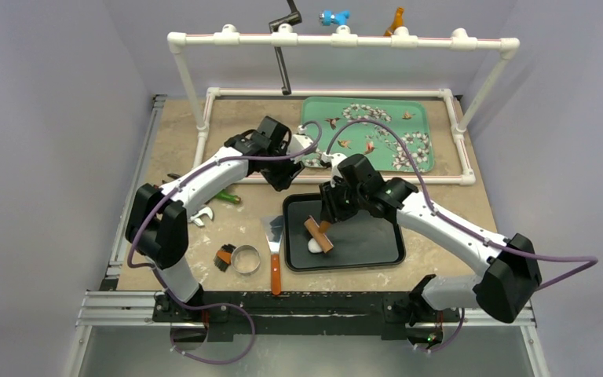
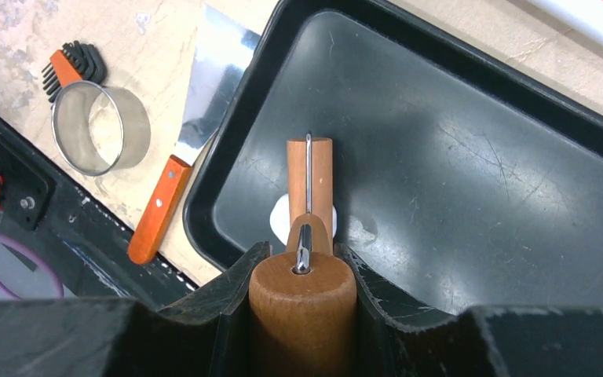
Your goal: Roll out the dumpling wrappers from the dough
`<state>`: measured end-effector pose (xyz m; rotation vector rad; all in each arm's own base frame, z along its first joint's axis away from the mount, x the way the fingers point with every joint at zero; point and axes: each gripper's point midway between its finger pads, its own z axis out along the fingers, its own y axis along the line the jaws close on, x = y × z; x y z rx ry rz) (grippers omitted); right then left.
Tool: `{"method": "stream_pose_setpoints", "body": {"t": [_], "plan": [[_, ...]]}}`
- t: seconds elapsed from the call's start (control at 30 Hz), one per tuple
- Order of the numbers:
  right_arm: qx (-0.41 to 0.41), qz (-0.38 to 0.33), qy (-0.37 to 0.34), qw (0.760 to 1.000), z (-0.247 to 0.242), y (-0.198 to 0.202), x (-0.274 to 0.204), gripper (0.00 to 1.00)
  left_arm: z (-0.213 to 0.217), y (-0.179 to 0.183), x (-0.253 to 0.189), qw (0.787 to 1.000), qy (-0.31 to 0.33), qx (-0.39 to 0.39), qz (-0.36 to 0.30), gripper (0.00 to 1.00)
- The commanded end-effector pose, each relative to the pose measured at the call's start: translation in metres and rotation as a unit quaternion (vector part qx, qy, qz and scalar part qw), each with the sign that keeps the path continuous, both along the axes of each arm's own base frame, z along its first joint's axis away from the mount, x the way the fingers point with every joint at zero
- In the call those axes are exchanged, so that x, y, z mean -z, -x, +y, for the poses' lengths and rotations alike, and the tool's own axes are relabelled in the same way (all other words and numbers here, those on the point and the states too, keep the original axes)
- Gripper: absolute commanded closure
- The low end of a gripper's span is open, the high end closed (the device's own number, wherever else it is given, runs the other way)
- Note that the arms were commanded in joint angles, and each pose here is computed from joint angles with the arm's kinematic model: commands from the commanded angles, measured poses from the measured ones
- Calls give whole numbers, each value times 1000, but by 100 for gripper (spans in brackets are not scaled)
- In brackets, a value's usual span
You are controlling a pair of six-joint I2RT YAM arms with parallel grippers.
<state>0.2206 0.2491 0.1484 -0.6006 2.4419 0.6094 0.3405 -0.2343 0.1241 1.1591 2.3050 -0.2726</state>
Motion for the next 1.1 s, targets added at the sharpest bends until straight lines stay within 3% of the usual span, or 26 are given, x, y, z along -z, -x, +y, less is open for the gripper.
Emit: {"method": "stream_pose_setpoints", "body": {"t": [0.0, 0.3, 0.5, 0.83, 0.97, 1.07], "plan": [[-21, -12, -17, 1000, 10, -1, 0, 100, -3, 14, 5, 999, 21, 7, 24, 50], [-25, -18, 1, 1000, 15, 8, 18, 100, 2, 22, 11, 999, 20, 13, 33, 50], [-33, -16, 82, 996, 16, 19, 49, 100, 9, 17, 6, 999, 23, 3, 26, 50], [53, -26, 180, 982, -23, -2, 60, 100, 14, 15, 4, 1000, 18, -5, 17, 50], [81, -7, 171, 982, -41, -8, 66, 100, 10, 20, 3, 999, 27, 6, 25, 50], [97, -3, 165, 982, -51, -13, 66, 100, 0, 46, 10, 994, 50, 67, 64, 51]]}}
